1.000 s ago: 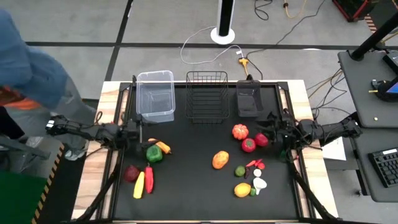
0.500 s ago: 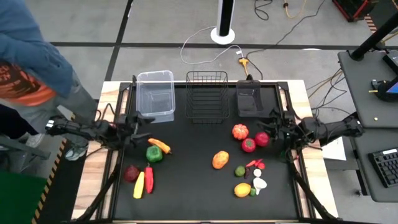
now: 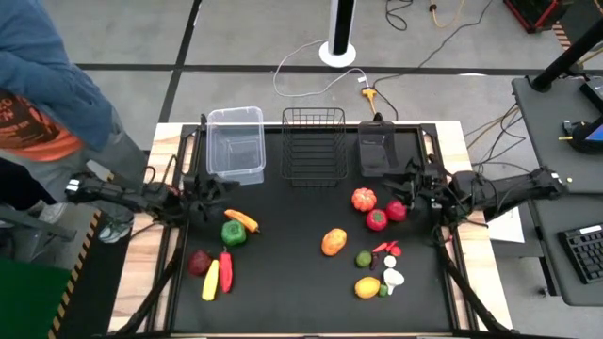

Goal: Sort produce into baskets
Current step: Put the potato into the transparent basket

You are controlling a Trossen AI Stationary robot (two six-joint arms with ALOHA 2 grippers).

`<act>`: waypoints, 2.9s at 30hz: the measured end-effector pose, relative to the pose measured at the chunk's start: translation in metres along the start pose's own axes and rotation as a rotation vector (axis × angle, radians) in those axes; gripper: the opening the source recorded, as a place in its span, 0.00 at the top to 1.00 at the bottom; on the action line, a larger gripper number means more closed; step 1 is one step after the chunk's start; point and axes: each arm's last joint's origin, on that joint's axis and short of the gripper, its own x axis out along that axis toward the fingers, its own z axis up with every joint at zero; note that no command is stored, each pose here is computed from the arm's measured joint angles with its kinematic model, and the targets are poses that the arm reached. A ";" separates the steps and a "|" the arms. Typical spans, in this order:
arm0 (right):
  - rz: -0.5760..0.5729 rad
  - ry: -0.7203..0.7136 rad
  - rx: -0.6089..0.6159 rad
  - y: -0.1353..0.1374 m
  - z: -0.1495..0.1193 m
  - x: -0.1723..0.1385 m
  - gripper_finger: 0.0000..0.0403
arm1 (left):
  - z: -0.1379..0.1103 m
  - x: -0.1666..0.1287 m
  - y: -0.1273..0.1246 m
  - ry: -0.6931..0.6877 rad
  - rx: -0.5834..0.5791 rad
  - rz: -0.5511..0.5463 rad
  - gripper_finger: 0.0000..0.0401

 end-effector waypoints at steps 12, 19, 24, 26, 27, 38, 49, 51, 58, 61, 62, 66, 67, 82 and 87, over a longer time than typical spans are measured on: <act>-0.077 0.269 -0.080 0.021 0.032 0.031 0.57 | 0.020 0.049 -0.049 0.277 0.255 -0.012 0.02; -0.250 0.621 -0.027 0.024 0.042 0.030 0.57 | 0.020 0.081 -0.079 0.554 0.336 0.126 0.02; -0.454 0.878 0.028 0.021 0.045 0.021 0.57 | 0.017 0.097 -0.095 0.692 0.360 0.204 0.02; -0.518 0.936 0.037 0.021 0.048 0.018 0.57 | 0.014 0.102 -0.097 0.737 0.379 0.252 0.02; -0.539 0.960 0.031 0.021 0.050 0.018 0.57 | 0.013 0.105 -0.098 0.761 0.387 0.270 0.02; -0.517 0.920 0.055 0.037 0.068 0.046 0.57 | -0.012 0.122 -0.102 0.962 0.427 0.493 0.05; -0.359 1.049 0.006 0.061 0.066 0.084 0.57 | -0.033 0.144 -0.141 0.912 0.502 0.406 0.15; -0.313 1.094 -0.054 0.067 0.057 0.090 0.57 | -0.037 0.145 -0.146 0.909 0.524 0.408 0.16; -0.158 1.136 -0.261 0.092 0.027 0.106 0.57 | -0.050 0.149 -0.148 0.880 0.583 0.447 0.16; -0.060 1.103 -0.372 0.108 0.017 0.111 0.57 | -0.055 0.150 -0.146 0.880 0.583 0.459 0.16; -0.034 1.095 -0.394 0.113 0.015 0.111 0.57 | -0.056 0.150 -0.145 0.884 0.584 0.466 0.16; -0.019 1.101 -0.477 0.123 0.002 0.118 0.55 | -0.058 0.149 -0.146 0.855 0.598 0.484 0.16; -0.047 1.092 -0.504 0.123 -0.001 0.121 0.54 | -0.057 0.149 -0.146 0.841 0.607 0.492 0.16; -0.080 1.192 -0.593 0.130 -0.040 0.158 0.26 | -0.058 0.144 -0.143 0.864 0.695 0.494 0.16; -0.041 1.221 -0.585 0.131 -0.043 0.157 0.19 | -0.059 0.144 -0.142 0.871 0.696 0.492 0.16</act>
